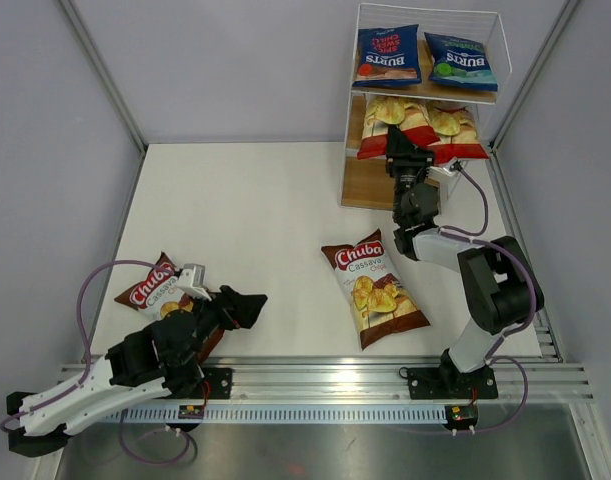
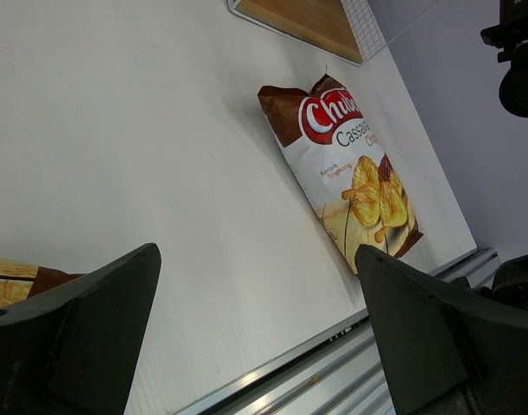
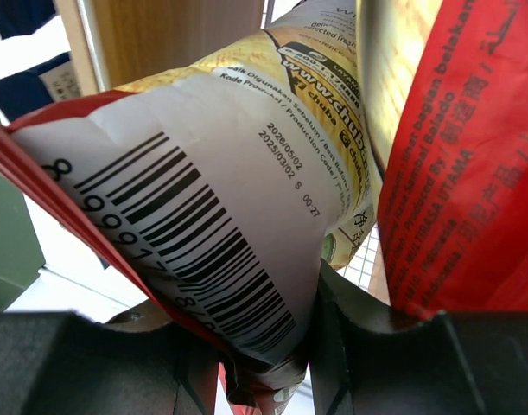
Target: Place and organize the chips bags onto the shelf
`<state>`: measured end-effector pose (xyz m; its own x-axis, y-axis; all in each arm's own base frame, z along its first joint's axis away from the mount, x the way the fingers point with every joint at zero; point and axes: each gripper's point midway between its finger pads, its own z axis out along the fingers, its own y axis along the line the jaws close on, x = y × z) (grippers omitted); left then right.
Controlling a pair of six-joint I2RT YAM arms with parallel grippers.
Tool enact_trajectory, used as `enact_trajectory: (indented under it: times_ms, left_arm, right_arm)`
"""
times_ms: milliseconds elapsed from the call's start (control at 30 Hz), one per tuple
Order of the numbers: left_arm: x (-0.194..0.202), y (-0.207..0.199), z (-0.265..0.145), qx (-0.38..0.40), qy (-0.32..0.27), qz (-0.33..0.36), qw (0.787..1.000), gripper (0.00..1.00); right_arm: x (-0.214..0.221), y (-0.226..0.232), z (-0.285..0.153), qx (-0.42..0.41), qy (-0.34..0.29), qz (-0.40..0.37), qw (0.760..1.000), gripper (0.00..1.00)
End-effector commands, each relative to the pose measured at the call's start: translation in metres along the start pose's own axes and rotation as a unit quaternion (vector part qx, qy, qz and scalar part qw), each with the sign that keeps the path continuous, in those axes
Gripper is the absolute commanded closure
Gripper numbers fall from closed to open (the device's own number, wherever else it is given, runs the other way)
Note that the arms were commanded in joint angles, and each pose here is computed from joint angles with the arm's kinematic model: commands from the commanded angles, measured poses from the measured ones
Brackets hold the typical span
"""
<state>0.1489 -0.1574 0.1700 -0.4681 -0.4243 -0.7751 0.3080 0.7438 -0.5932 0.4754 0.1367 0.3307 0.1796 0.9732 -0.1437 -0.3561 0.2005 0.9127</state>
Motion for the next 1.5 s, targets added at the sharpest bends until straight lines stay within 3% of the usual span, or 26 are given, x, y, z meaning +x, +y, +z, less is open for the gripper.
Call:
enact_trajectory:
  times_ms: [0, 267, 533, 700, 1000, 1233, 1400, 1467]
  left_arm:
    - [-0.004, -0.005, 0.002, 0.008, -0.007, 0.009, 1.000, 0.01]
    - [0.003, -0.015, 0.007, 0.029, 0.005, 0.014, 0.999, 0.01]
    - [-0.001, -0.019, 0.009, 0.033, 0.002, 0.031, 0.999, 0.01]
    - [-0.002, -0.018, 0.006, 0.035, 0.002, 0.031, 0.999, 0.01]
    - [-0.002, -0.015, -0.001, 0.040, -0.001, 0.013, 0.999, 0.01]
    - [0.003, -0.008, -0.002, 0.035, 0.002, 0.007, 0.999, 0.01]
    - [0.003, -0.009, -0.002, 0.037, 0.001, 0.004, 0.999, 0.01]
    - [0.005, -0.008, 0.000, 0.034, 0.004, 0.005, 0.999, 0.01]
  right_arm:
    - [-0.028, 0.056, 0.015, -0.089, -0.078, 0.043, 0.992, 0.81]
    - [-0.019, 0.054, 0.036, -0.100, -0.088, 0.035, 0.990, 0.80]
    - [0.006, 0.024, 0.038, -0.081, -0.060, 0.037, 0.994, 0.76]
    - [0.017, 0.001, 0.026, -0.051, -0.048, 0.053, 0.996, 0.67]
    - [0.034, -0.017, 0.013, 0.003, -0.047, 0.088, 0.995, 0.71]
    - [0.035, -0.038, 0.012, 0.090, -0.047, 0.105, 0.989, 0.65]
    - [0.030, -0.034, 0.009, 0.095, -0.046, 0.115, 0.988, 0.54]
    - [0.033, -0.032, 0.006, 0.095, -0.034, 0.115, 0.988, 0.42]
